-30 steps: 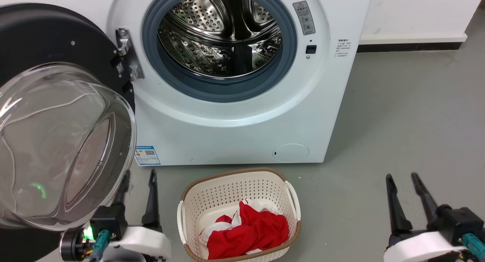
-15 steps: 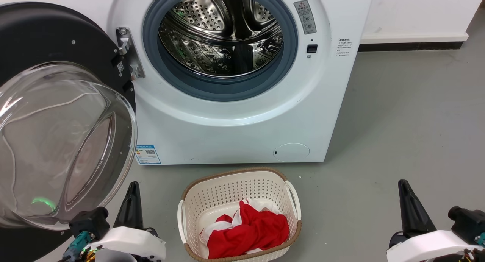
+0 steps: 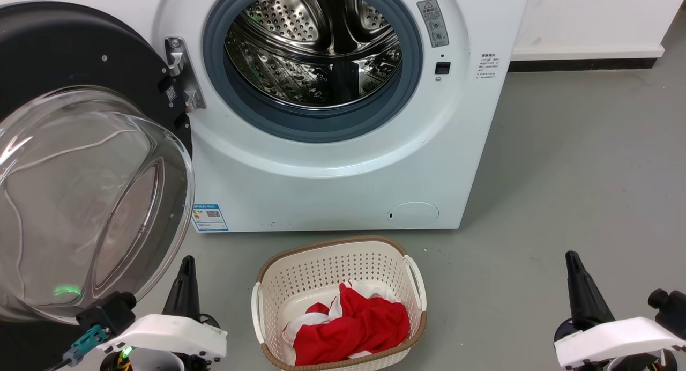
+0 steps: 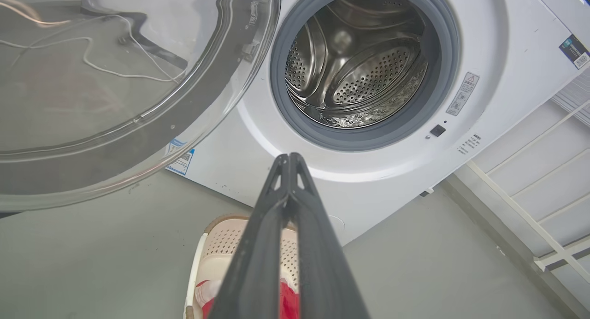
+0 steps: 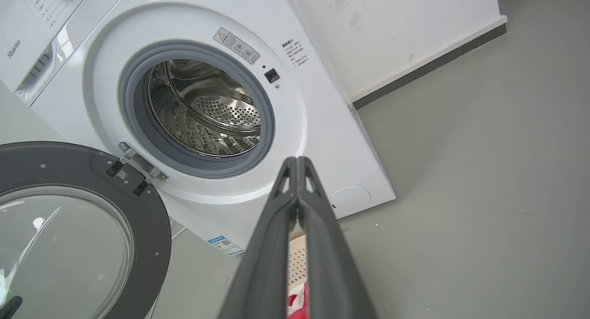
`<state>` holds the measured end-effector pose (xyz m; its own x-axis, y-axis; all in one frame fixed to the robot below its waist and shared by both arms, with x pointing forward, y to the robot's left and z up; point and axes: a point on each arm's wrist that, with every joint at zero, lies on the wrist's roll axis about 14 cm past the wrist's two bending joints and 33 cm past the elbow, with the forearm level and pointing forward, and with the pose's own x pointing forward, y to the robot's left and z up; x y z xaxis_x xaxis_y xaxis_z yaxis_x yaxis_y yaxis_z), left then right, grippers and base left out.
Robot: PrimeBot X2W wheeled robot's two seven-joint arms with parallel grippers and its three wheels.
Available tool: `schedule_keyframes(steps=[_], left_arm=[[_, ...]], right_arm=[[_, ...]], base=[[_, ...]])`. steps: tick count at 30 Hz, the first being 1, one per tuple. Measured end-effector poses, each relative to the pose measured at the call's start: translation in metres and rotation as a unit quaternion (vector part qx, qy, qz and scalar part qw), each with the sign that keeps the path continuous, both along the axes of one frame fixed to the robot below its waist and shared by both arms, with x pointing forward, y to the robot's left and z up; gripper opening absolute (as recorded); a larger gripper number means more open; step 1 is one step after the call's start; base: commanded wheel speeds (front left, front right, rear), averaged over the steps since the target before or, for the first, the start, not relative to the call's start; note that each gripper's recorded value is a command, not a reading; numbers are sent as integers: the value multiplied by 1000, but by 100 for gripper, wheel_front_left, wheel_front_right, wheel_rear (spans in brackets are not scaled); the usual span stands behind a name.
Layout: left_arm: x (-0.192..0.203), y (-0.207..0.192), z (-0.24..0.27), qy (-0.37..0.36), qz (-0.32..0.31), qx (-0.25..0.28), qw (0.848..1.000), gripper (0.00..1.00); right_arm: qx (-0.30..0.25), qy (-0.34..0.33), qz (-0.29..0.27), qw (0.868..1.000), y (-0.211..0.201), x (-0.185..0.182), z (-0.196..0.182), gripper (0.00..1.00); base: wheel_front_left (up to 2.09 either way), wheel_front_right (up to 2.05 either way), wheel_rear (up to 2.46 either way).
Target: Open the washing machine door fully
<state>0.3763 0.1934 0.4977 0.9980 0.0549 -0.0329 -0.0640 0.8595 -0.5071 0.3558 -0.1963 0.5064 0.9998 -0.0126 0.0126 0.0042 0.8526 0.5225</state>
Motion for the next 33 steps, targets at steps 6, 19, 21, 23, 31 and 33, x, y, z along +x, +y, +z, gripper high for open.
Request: schedule_keyframes(steps=[6,19,21,23,31,33], left_arm=[[0,1,-3,7,1,-48,999,0],[1,3,-6,15,3,-140,990,0],[1,4,-7,16,4,-153,988,0],[3,3,-5,13,3,-166,986,0],[4,3,-5,13,1,-215,977,0],[4,3,-5,14,2,-226,974,0]], right_arm=[[47,5,-2,999,-1,3,-2,0],[137,9,-5,990,-3,8,-3,0],[150,11,-6,989,-4,8,-4,0],[162,11,-6,987,-4,9,-4,0],[210,11,-6,978,-4,13,-4,0],[221,12,-5,975,-4,13,-4,0]], base=[[0,0,0],[0,0,0],[0,0,0],[0,0,0],[0,0,0],[0,0,0]])
